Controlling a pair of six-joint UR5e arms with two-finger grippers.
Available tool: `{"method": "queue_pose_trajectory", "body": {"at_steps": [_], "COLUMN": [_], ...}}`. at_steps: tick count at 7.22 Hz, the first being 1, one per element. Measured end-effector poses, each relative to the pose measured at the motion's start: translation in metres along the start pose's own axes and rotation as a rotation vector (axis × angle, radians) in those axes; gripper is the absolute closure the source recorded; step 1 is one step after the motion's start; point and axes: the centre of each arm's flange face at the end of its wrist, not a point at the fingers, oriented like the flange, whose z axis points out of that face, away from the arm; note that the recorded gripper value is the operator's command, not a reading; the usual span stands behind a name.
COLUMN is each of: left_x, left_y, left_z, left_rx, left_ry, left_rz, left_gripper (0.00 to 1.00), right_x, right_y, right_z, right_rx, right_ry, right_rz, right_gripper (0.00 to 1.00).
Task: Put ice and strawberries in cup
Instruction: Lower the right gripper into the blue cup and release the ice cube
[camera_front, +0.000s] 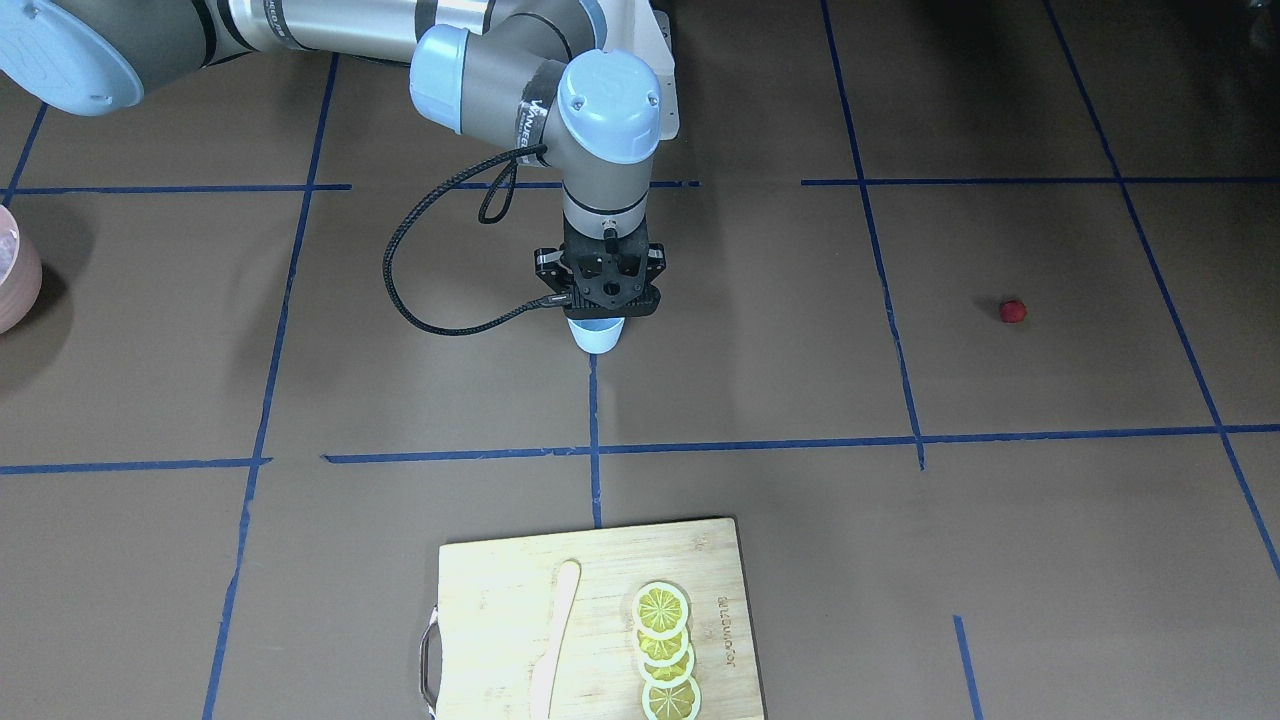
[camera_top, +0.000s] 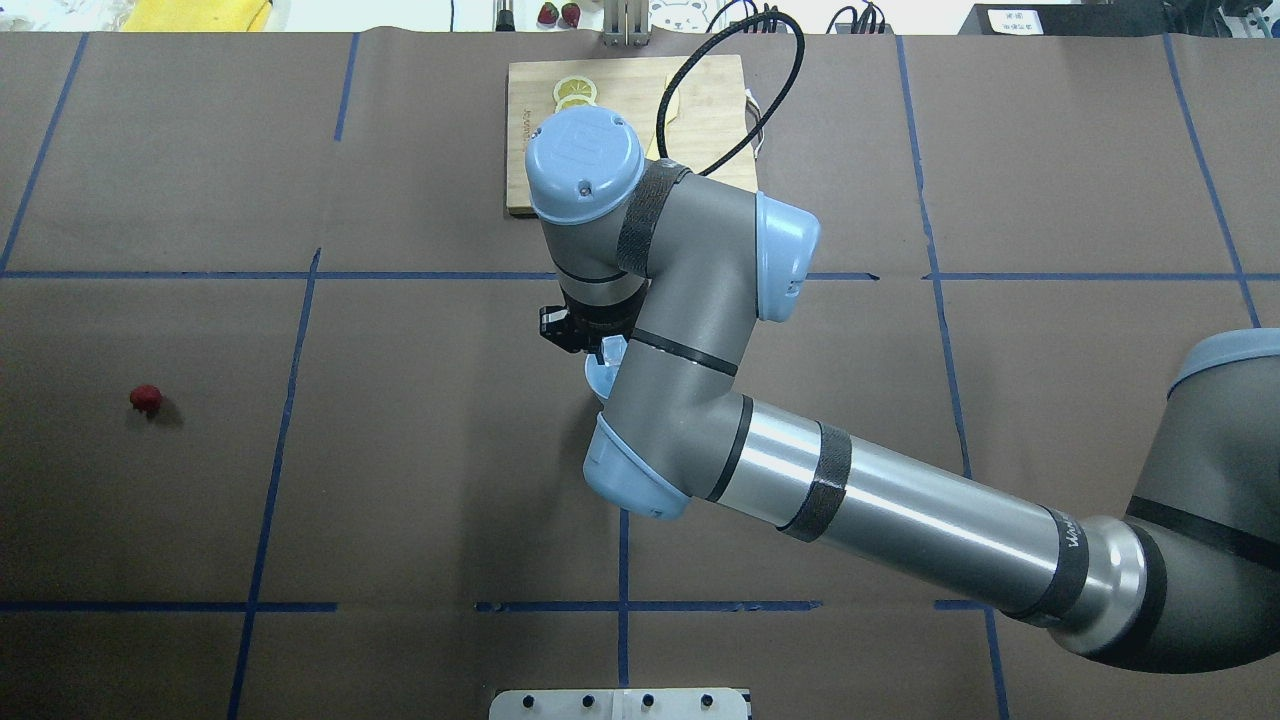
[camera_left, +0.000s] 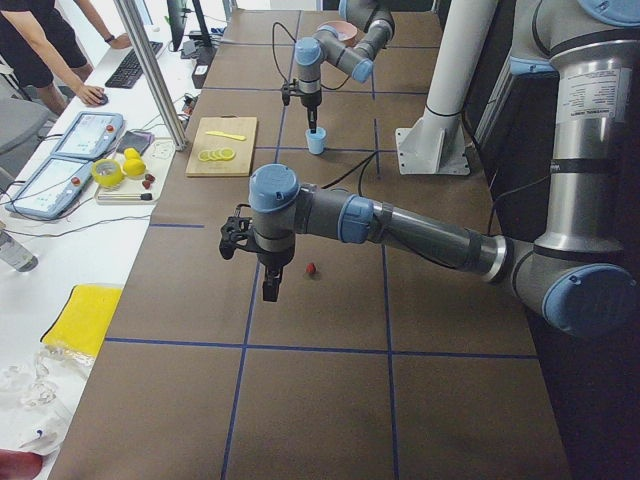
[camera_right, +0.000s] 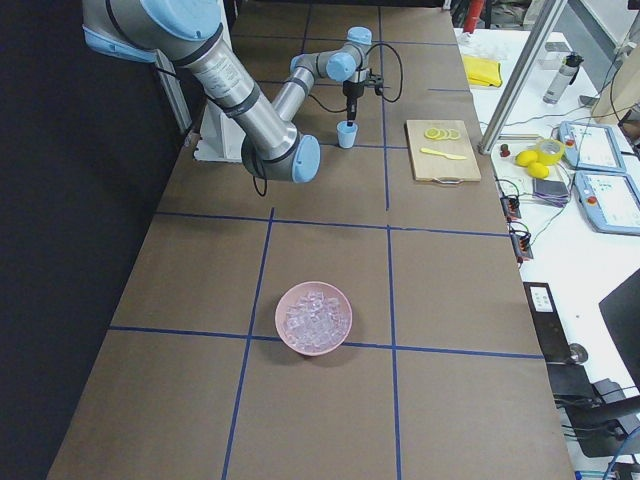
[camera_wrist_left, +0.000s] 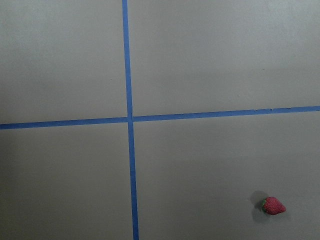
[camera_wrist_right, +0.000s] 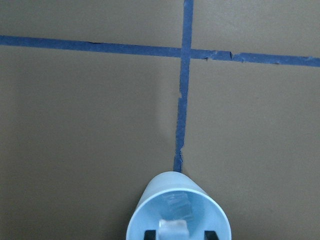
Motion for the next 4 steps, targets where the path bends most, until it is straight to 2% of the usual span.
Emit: {"method": "queue_pose_trajectory", "body": {"at_steps": [1, 2, 3, 4], "left_x": [0.0006, 0.0017, 0.0025, 0.0038], "left_y": [-0.001, -0.0025, -0.0038, -0.0055], "left_z": [-0.0005, -0.0014, -0.0021, -0.0029], "left_rx": [0.001, 0.003, 0.005, 0.007], "left_ry": [0.0, 0.0, 0.0, 0.001], "left_rz": [0.001, 0.003, 0.004, 0.007], "left_gripper": [0.0, 0.0, 0.0, 0.0], "right_x": [0.0009, 0.001, 0.0005, 0.0034], "right_y": [0.0003, 0.0005, 0.0013, 0.0016], "right_z": [0.0012, 0.0016, -0.0003, -0.0057], "right_rx": [0.0, 0.0, 0.0, 0.006], "right_ry": [0.002, 0.002, -0.001, -0.01], "right_rz": [0.001, 0.001, 0.0, -0.001], "right_gripper": [0.29, 0.11, 0.01, 0.01]}}
